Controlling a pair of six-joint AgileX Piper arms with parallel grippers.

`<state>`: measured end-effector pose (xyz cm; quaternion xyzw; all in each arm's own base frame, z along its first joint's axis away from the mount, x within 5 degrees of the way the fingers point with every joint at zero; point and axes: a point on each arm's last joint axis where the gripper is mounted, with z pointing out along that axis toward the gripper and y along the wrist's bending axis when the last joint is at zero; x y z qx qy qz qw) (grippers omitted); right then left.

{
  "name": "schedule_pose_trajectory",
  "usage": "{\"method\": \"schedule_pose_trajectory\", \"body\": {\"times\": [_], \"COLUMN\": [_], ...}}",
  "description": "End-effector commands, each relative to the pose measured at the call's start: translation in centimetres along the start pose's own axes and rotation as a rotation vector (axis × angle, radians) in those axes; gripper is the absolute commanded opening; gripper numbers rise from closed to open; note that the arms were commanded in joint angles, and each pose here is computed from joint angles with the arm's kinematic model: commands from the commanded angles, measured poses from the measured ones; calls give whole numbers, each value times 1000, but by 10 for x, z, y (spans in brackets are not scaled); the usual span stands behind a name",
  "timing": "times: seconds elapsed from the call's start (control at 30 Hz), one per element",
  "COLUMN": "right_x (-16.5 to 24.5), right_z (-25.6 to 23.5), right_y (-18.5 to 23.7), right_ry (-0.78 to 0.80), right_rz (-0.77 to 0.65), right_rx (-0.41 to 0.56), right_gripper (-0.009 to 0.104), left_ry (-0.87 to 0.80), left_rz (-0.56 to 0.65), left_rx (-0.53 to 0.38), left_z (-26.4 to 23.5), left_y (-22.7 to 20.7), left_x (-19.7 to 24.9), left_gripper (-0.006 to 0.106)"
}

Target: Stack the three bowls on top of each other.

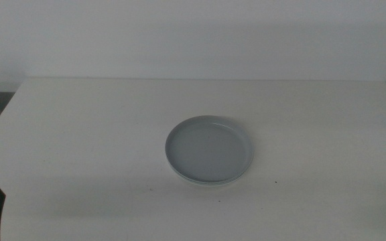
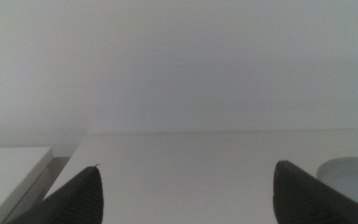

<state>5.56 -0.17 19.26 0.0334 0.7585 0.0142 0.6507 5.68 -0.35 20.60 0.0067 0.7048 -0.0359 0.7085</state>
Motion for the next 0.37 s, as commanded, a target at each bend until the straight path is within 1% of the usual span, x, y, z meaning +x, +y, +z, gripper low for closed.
{"method": "schedule_pose_trajectory", "body": {"times": [0.0, 0.33], "right_x": [1, 1], "right_z": [0, 0], "right_y": [0, 0], "right_ry": [-5, -5], "right_rz": [27, 34], "right_rx": [1, -1], "right_gripper": [93, 93], "left_ry": [0, 6], "left_rz": [2, 2], "left_rx": [-4, -8], "left_z": [0, 0], "left_y": [0, 0], "left_x": [0, 1], "left_gripper": [94, 94]}}
